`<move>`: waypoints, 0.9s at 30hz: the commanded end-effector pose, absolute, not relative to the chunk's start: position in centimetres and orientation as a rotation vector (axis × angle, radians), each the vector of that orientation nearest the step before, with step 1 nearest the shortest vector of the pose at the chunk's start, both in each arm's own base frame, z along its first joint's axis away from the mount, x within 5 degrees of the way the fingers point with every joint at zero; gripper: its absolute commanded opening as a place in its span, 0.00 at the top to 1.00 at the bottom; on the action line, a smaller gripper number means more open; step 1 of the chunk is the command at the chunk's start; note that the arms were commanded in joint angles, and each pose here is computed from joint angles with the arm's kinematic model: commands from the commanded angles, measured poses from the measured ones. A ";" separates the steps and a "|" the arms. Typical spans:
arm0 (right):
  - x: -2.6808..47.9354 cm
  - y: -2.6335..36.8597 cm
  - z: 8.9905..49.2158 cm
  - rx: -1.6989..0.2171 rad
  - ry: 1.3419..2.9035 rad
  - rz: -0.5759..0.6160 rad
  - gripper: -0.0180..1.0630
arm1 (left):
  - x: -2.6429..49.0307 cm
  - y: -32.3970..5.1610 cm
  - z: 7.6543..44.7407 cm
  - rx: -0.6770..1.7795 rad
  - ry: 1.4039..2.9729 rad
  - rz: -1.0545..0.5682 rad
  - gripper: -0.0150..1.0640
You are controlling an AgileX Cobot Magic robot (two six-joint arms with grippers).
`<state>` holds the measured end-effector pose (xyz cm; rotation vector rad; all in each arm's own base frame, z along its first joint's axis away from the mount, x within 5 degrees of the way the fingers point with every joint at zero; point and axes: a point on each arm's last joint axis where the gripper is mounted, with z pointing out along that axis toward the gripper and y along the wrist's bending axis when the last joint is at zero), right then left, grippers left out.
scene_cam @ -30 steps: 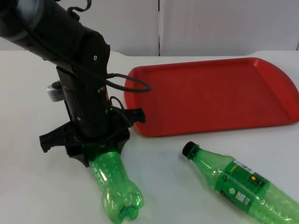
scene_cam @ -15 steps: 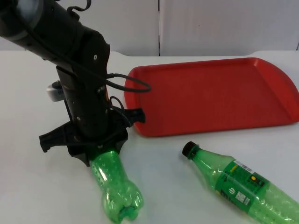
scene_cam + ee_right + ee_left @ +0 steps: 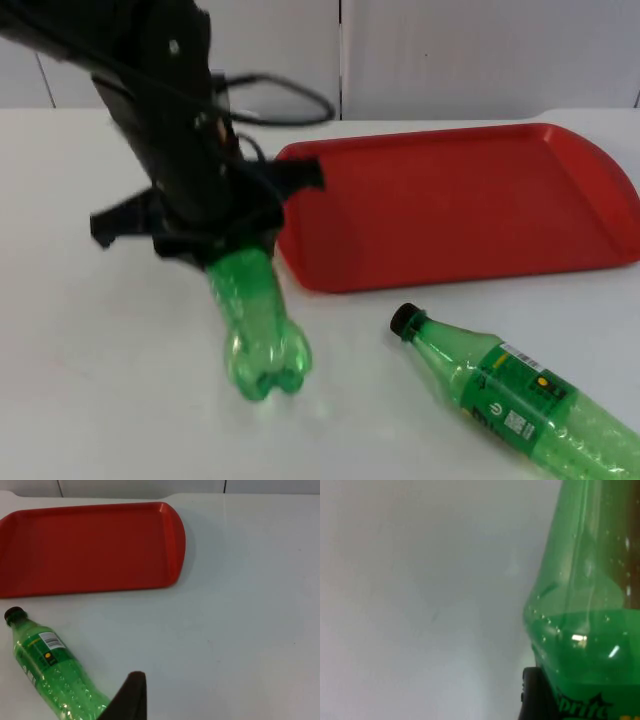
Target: Place the bottle upright on the tray.
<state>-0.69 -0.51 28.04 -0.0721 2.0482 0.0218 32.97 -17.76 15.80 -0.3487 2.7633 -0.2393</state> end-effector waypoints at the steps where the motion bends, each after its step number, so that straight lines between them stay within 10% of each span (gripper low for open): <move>1: -0.7 -0.5 28.0 -0.072 2.044 0.025 0.01 | 33.0 -18.0 18.7 -0.247 2.645 -0.303 0.99; 17: -0.7 -0.5 28.0 -0.072 2.044 0.025 0.01 | 29.0 -17.5 37.9 0.386 1.625 -0.578 0.99; 27: -0.7 -0.5 28.0 -0.072 2.044 0.025 0.01 | 28.1 -18.0 39.2 0.554 1.468 -0.554 0.99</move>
